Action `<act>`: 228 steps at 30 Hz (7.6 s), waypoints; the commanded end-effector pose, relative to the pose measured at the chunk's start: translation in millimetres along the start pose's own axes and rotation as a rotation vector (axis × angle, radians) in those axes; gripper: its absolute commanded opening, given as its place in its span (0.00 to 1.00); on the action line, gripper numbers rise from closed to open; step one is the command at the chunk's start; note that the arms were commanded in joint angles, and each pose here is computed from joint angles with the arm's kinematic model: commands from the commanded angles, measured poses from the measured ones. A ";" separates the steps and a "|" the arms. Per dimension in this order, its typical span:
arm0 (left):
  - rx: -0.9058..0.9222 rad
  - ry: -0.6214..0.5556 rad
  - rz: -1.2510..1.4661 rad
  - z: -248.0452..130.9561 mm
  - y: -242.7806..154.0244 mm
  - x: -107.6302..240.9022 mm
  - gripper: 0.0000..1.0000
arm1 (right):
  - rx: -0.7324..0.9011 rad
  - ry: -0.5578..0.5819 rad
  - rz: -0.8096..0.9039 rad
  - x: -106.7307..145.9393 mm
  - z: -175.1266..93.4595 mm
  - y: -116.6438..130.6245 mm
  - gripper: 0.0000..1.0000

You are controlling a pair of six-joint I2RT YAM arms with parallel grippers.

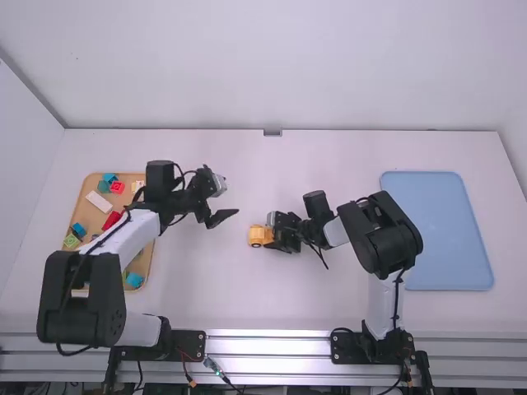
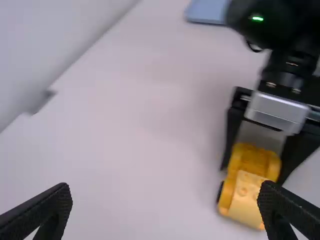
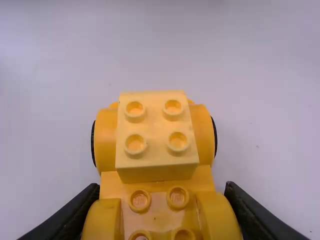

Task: Assemble lego blocks to make yellow taxi

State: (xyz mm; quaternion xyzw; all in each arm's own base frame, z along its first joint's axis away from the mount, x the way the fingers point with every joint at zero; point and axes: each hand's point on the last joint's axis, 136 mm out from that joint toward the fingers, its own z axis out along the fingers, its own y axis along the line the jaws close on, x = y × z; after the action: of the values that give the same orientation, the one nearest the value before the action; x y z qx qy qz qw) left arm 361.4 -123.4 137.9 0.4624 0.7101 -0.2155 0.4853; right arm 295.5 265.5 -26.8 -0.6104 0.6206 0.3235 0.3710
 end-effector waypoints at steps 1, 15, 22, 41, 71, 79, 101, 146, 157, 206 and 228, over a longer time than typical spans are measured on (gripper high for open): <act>-0.148 0.051 -0.221 -20.3 25.3 6.7 0.99 | 0.051 0.054 0.067 12.1 -0.4 -8.7 0.69; -0.738 0.279 -0.701 -97.0 90.4 71.7 0.99 | 0.205 0.407 0.065 -0.8 -77.1 -17.9 0.99; -0.832 0.338 -0.783 -134.4 122.1 47.7 0.99 | 0.311 0.397 0.054 -31.4 -124.6 -27.8 0.99; -0.907 0.674 -1.400 -178.3 240.1 135.0 0.99 | 0.347 0.377 0.035 -41.7 -134.2 -32.7 0.99; -1.236 0.599 -2.135 -135.6 204.5 248.6 0.87 | 0.412 0.321 0.064 -54.1 -135.1 -47.3 0.99; -1.340 0.578 -2.191 -138.6 199.3 259.5 0.60 | 0.417 0.315 0.093 -54.0 -135.3 -47.4 0.99; -1.332 0.577 -2.186 -136.9 199.3 261.5 0.28 | 0.409 0.322 0.102 -51.8 -135.0 -44.8 0.99; -0.850 0.692 -1.159 -29.5 189.4 -17.9 0.02 | 0.643 0.091 0.405 -82.3 -175.2 -87.5 0.99; -0.662 0.766 -0.910 58.1 121.5 -52.0 0.02 | 0.813 0.033 0.463 -102.3 -253.1 -78.5 0.99; 0.316 0.698 0.273 176.0 -162.7 10.3 0.02 | 1.172 -0.152 0.530 -95.6 -343.7 17.5 0.99; 0.268 0.752 0.328 198.4 -138.7 37.3 0.07 | 1.107 -0.165 0.488 -103.6 -334.6 20.4 0.99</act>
State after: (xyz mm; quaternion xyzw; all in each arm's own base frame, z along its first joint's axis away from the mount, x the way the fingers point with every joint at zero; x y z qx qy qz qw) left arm 324.7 -328.9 -1.3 0.6794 0.7158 -0.0462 0.1550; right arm 251.6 32.5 234.3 -0.1377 0.7889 0.0709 0.5947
